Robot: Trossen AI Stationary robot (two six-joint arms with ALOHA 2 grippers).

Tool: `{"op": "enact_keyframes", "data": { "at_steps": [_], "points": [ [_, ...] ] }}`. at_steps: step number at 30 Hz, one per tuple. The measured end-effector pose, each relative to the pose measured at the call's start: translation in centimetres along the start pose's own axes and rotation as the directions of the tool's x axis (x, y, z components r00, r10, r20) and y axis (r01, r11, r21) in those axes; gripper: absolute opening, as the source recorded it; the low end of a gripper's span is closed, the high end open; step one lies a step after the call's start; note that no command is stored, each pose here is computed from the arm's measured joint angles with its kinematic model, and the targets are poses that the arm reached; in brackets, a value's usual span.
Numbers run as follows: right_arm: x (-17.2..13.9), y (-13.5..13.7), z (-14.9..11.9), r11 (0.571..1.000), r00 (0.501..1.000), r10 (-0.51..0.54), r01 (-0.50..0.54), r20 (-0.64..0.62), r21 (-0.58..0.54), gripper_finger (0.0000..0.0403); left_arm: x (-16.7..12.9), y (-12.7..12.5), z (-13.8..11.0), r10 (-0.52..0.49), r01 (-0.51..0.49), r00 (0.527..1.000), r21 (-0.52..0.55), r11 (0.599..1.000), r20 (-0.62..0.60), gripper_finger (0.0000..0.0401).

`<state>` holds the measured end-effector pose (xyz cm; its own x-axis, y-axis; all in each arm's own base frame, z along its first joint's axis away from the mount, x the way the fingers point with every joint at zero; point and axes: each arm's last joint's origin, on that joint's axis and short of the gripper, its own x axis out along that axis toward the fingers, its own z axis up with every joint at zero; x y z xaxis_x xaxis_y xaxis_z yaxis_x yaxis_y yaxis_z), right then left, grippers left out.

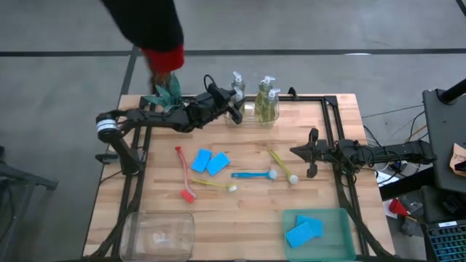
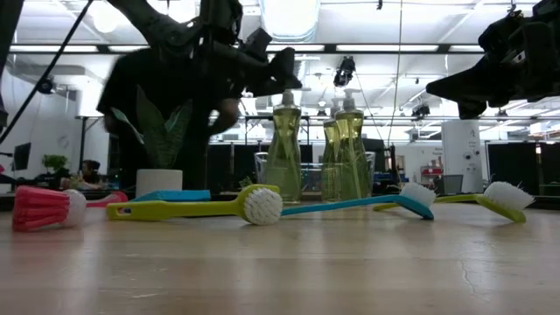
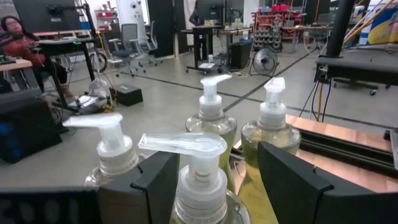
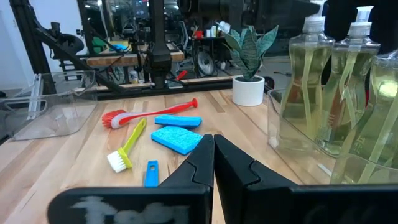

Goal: Pick & Place Kitchen Sink Supplies
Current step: Put the liquid detergent into the top transparent bin

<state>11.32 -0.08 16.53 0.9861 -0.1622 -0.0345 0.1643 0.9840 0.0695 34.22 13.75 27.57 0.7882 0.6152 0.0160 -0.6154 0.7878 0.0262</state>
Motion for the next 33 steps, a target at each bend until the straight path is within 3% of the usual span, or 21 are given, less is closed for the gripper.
{"op": "enact_keyframes", "data": {
  "at_steps": [8,16,33],
  "points": [
    [0.0,0.0,0.0,1.000,1.000,0.000,0.000,0.000,0.000,0.0009,0.8,0.0,-1.4,0.007,-0.007,1.000,0.011,1.000,-0.029,0.0218],
    [0.0,0.0,0.0,1.000,1.000,0.000,0.000,0.000,-0.001,0.0009,0.9,0.0,-2.8,0.012,-0.006,0.991,0.046,0.999,-0.135,0.0218],
    [0.0,0.0,0.0,1.000,1.000,0.000,0.000,0.000,0.000,0.0009,0.4,0.3,-2.5,0.021,0.000,0.981,0.106,0.994,-0.193,0.0218]
  ]
}}
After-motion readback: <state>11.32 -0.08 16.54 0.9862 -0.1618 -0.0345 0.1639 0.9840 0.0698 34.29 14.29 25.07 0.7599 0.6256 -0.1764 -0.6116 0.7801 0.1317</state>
